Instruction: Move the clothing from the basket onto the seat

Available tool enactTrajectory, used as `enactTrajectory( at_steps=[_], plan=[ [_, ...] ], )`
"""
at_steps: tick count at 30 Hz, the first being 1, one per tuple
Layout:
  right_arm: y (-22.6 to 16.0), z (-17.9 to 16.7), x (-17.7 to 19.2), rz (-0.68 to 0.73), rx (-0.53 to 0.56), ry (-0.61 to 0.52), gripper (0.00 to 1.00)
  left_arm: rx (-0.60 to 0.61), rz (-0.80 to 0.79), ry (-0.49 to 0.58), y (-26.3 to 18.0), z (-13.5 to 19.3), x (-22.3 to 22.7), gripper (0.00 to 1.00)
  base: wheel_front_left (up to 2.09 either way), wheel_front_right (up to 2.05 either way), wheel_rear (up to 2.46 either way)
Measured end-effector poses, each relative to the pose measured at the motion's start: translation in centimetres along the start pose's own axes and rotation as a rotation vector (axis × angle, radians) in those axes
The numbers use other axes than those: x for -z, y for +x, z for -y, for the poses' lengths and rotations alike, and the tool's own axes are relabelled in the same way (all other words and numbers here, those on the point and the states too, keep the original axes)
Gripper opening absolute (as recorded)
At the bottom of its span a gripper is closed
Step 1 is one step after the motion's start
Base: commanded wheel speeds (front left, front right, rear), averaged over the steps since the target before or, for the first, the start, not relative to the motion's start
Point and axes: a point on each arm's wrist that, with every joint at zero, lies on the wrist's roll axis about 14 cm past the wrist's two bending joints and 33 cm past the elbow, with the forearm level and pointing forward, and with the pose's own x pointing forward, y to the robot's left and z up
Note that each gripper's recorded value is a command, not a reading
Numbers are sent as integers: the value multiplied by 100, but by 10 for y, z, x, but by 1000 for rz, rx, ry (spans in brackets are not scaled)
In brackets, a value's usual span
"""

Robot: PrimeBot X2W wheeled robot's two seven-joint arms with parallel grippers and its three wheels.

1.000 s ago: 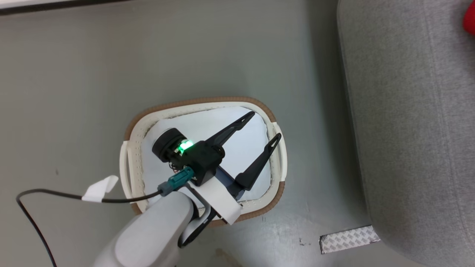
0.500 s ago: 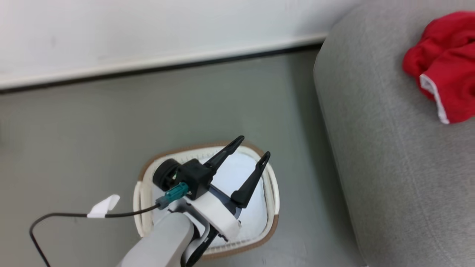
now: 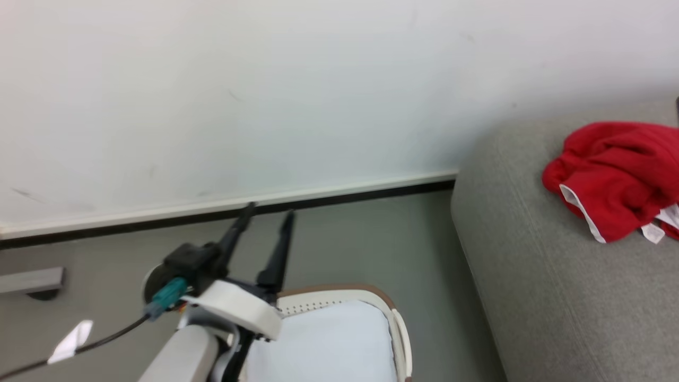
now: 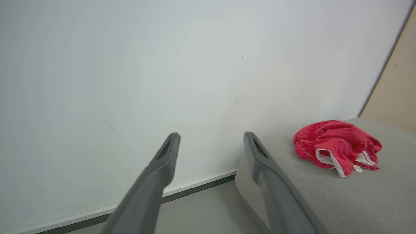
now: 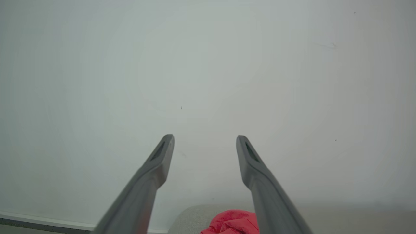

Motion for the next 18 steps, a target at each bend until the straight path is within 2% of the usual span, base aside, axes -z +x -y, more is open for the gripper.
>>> enactTrajectory(
  at_steps=[2, 8, 14, 18],
  plan=[
    [-3, -18, 2, 23, -28, 44, 100, -78, 15, 14, -11, -20, -8, 100, 0, 0, 0],
    [-24, -67, 38, 2, -72, 188, 100, -308, 12, 44, -60, -78, -13, 100, 0, 0, 0],
    [-54, -118, 83, -80, -117, 256, 100, -439, -5, 41, -104, -103, -8, 100, 0, 0, 0],
    [-71, -142, 97, -116, -154, 252, 100, -498, -11, 67, -126, -114, -7, 100, 0, 0, 0]
  ],
)
